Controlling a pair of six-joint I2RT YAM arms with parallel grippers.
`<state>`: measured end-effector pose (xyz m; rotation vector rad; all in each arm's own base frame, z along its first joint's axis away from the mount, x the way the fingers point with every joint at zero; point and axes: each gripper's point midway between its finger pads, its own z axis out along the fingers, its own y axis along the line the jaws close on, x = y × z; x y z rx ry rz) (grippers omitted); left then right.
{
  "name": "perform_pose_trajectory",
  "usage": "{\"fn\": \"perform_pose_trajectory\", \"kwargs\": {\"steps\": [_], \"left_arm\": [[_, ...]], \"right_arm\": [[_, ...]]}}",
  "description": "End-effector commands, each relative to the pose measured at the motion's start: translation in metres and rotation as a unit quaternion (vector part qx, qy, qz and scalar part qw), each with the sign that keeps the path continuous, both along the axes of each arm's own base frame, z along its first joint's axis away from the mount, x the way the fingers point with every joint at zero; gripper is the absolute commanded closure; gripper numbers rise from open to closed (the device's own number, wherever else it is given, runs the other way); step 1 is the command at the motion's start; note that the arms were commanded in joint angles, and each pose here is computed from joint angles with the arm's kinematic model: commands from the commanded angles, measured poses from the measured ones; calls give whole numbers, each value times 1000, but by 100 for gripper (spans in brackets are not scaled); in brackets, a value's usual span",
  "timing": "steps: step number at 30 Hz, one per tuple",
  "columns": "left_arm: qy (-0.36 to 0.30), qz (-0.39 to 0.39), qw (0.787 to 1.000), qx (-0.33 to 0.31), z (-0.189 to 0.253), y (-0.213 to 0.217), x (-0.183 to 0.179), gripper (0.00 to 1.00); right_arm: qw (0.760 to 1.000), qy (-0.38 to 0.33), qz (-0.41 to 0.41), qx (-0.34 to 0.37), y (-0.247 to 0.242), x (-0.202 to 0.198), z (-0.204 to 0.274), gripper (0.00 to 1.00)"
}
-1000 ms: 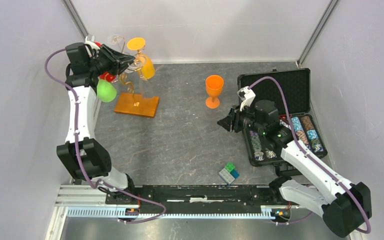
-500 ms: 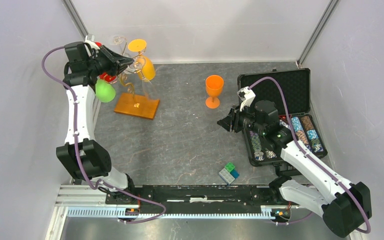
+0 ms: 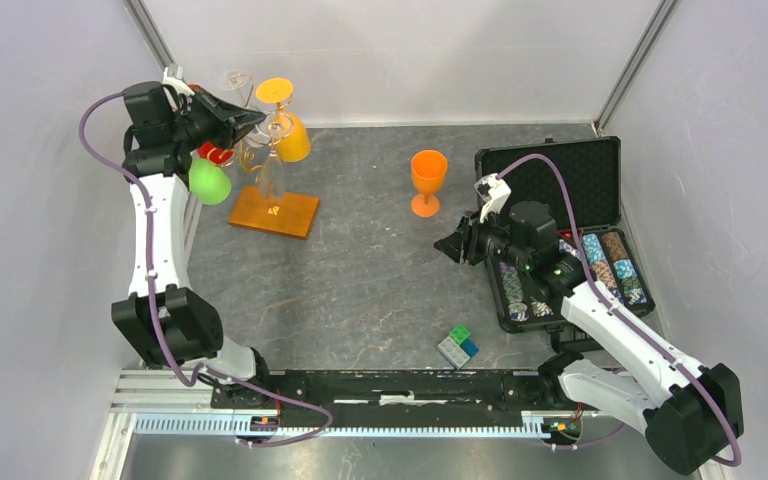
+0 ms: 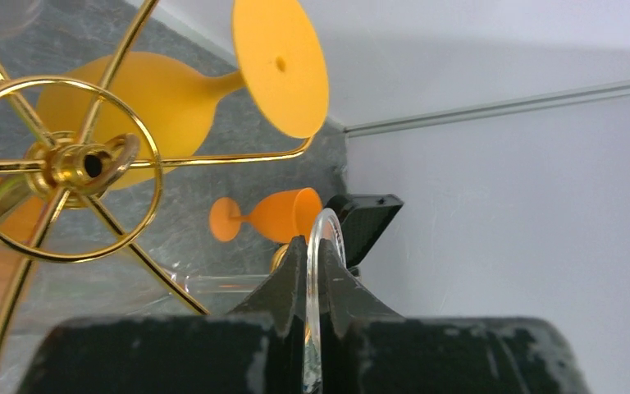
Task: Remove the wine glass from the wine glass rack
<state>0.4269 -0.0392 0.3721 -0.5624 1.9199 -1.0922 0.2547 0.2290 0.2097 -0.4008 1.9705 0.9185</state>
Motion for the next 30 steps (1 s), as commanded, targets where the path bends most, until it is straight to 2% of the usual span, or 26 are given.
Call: {"fn": "perform_pose_trajectory", "kwargs": {"steps": [1, 8, 19, 27, 30], "left_arm": [[-68, -16, 996, -51, 50, -13, -15, 98], [-90, -26, 991, -92, 68, -20, -25, 98], [-85, -9, 991, -107, 65, -22, -43, 98], [-72, 72, 992, -77, 55, 5, -36, 98], [-72, 95, 989, -85, 54, 15, -29, 98]], "right_arm": [[1000, -20, 0, 10, 1, 1, 9, 60], [1000, -22, 0, 11, 1, 2, 11, 60], [1000, -23, 1, 13, 1, 1, 12, 60], [1000, -25, 2, 12, 0, -1, 11, 60], [1000, -25, 1, 12, -1, -1, 11, 60]]}}
